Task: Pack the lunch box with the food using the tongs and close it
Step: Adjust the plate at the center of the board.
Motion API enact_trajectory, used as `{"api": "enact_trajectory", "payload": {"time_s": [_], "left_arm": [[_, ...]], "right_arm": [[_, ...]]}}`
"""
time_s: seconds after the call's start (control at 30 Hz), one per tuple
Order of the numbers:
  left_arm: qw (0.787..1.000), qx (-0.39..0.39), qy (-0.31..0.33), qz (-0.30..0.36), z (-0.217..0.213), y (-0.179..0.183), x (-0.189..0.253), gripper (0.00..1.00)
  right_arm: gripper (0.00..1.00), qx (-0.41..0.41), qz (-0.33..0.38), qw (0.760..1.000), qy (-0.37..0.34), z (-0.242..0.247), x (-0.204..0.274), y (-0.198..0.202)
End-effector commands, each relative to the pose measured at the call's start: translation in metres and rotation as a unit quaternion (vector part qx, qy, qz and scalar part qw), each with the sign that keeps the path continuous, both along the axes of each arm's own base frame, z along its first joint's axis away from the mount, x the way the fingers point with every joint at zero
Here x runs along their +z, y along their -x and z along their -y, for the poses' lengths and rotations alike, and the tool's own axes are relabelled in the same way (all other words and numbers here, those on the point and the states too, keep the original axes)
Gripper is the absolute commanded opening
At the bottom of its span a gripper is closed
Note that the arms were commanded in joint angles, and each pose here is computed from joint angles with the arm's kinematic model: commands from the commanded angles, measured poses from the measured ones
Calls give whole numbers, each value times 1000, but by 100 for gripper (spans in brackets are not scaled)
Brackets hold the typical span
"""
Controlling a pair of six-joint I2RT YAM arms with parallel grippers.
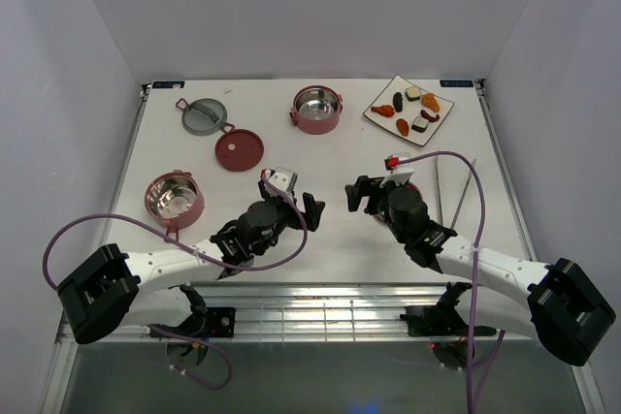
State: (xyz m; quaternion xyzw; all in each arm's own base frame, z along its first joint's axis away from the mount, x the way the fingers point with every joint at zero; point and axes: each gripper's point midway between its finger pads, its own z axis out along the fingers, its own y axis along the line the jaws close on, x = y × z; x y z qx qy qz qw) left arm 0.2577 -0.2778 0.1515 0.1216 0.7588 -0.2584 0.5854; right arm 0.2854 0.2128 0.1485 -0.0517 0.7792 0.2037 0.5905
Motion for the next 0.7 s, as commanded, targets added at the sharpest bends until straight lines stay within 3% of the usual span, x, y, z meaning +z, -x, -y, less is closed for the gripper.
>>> {"api": "enact_trajectory", "payload": {"time_s": [0.0,0.27,0.37,0.5,0.67], "left_arm": [[1000,-1,25,15,3,-1,18,98],[999,11,26,20,-3,-3,21,98],[999,5,31,19,-2,-1,23,98],[999,8,34,17,-3,0,22,98],[999,0,38,14,0,1,23,98]], "right_arm": [[90,-1,39,999,-27,-2,26,-5],[92,-117,29,992,31,37,46,-43],[100,-140,23,990,-10,66,63,-73],[80,-166,-19,984,-62,111,54,-112],[69,-199,-66,974,-84,169,50,-163]]}}
